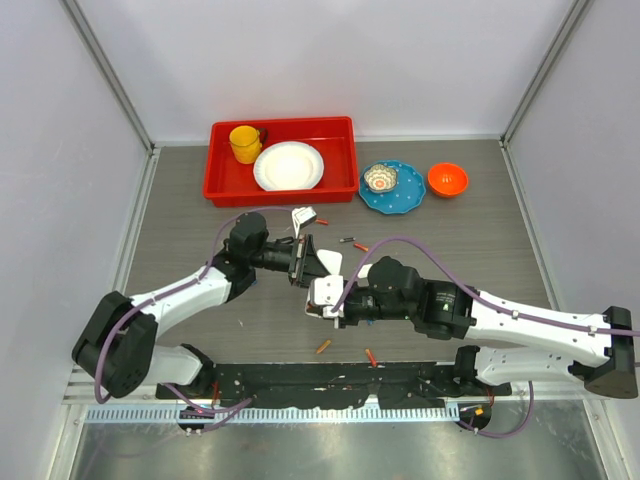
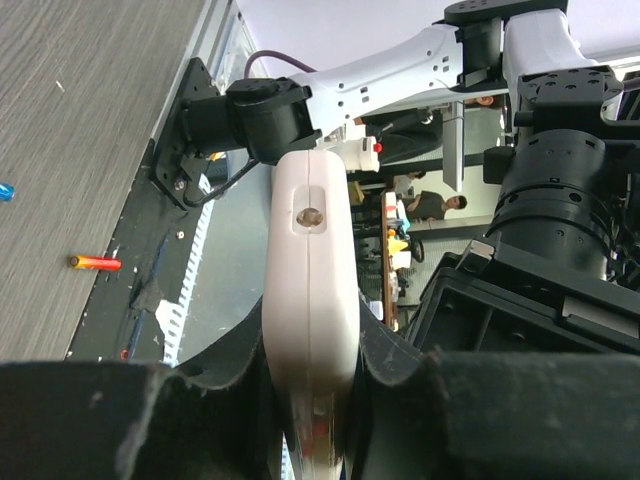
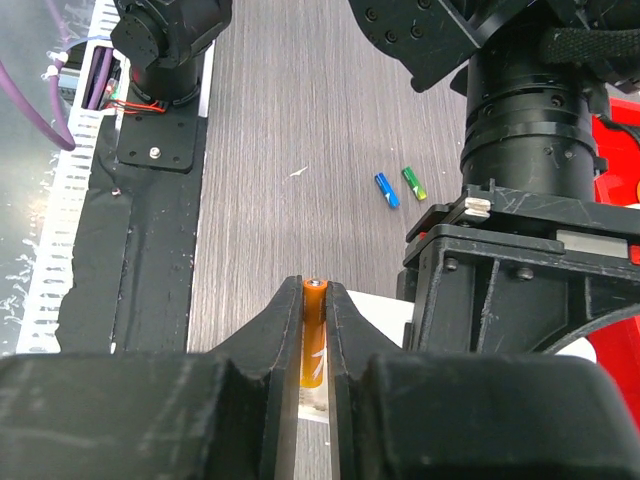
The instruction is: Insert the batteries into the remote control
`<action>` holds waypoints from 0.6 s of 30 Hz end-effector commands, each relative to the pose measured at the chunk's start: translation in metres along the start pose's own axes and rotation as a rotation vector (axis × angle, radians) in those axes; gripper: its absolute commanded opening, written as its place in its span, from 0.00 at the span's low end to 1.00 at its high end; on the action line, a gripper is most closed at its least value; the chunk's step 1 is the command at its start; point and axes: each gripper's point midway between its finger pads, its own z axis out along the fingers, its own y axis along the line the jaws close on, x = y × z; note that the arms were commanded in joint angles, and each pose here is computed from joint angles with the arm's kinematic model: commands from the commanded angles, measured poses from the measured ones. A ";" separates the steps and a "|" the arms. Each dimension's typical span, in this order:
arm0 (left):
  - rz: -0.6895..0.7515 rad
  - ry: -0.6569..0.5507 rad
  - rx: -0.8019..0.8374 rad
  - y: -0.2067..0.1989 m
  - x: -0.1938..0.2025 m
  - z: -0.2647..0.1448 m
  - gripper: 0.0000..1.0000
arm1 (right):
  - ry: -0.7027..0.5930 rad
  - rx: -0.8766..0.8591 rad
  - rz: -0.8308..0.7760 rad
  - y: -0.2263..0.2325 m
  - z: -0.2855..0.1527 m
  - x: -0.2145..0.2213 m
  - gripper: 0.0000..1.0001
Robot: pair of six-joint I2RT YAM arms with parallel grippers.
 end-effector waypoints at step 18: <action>0.138 -0.029 0.060 -0.039 -0.008 -0.002 0.00 | 0.069 -0.102 0.087 0.020 0.001 0.005 0.01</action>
